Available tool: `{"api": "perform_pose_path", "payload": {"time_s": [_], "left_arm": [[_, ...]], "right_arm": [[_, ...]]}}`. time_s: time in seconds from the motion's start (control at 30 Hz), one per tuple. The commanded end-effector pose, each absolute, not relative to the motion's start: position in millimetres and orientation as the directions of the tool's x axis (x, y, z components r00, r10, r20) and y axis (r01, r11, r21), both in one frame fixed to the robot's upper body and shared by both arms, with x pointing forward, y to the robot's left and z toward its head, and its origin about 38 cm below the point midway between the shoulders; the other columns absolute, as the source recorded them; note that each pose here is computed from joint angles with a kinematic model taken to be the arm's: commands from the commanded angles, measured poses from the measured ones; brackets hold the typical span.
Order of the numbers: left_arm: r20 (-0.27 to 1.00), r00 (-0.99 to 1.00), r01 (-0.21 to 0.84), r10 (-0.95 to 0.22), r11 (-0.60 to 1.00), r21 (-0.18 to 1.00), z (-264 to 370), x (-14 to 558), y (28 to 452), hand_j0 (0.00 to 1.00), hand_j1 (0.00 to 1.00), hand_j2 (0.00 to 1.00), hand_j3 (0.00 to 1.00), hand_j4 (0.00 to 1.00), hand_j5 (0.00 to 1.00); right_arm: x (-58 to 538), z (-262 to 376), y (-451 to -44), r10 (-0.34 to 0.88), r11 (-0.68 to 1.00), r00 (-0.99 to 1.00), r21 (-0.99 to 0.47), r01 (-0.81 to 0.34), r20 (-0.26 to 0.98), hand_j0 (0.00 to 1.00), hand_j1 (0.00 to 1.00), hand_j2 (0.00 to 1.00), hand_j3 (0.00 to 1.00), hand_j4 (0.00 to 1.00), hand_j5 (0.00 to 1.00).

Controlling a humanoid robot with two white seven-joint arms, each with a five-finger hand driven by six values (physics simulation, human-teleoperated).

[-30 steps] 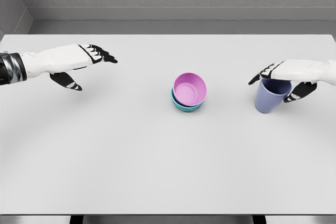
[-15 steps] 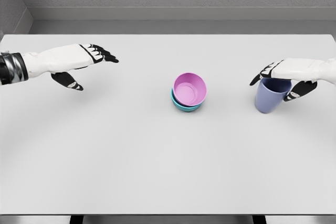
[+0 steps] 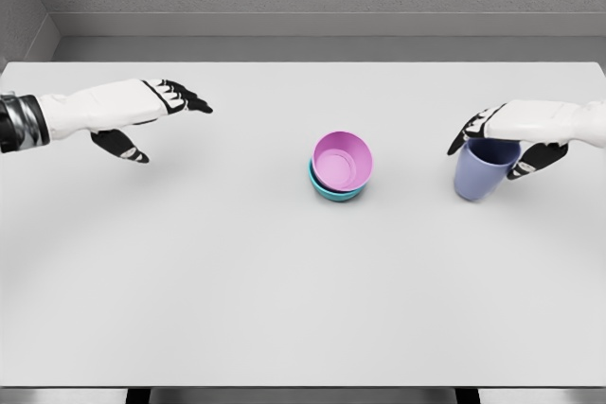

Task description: Stacking bowl and cup with both arms

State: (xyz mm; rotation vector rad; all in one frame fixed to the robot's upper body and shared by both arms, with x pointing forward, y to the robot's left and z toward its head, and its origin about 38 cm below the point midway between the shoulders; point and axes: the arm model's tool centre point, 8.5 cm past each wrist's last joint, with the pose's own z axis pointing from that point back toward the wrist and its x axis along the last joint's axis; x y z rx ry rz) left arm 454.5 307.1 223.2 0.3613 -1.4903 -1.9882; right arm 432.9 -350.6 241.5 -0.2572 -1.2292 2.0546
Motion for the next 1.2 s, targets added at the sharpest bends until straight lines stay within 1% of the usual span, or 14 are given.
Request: {"api": "perform_pose_path", "payload": {"time_s": [0.0,0.47,0.93,1.17], "left_arm": [[0.148,-0.768,0.314,-0.623,-0.165,0.935,224.1,454.5,307.8,1.00,1.00,1.00,1.00,1.00,1.00],[0.151,-0.771,0.314,-0.619,-0.162,0.936,223.5,454.9,305.2,1.00,1.00,1.00,1.00,1.00,1.00],[0.154,-0.757,0.325,-0.635,-0.161,0.932,220.3,456.9,311.7,1.00,1.00,1.00,1.00,1.00,1.00],[0.153,-0.755,0.325,-0.637,-0.163,0.932,220.6,456.7,313.0,1.00,1.00,1.00,1.00,1.00,1.00]], "right_arm": [[431.7,243.9,-346.8,0.658,-0.289,-0.731,-0.834,-0.470,0.183,0.75,0.75,0.75,0.75,0.75,0.75],[428.6,263.3,-325.5,0.604,-0.312,-0.782,-0.858,-0.409,0.154,0.73,0.73,0.73,0.73,0.73,0.73],[425.1,277.7,-301.6,0.545,-0.324,-0.828,-0.877,-0.354,0.132,0.71,0.71,0.71,0.71,0.71,0.71],[427.5,282.9,-283.8,0.510,-0.334,-0.851,-0.883,-0.328,0.123,0.71,0.71,0.71,0.71,0.71,0.71]]}}
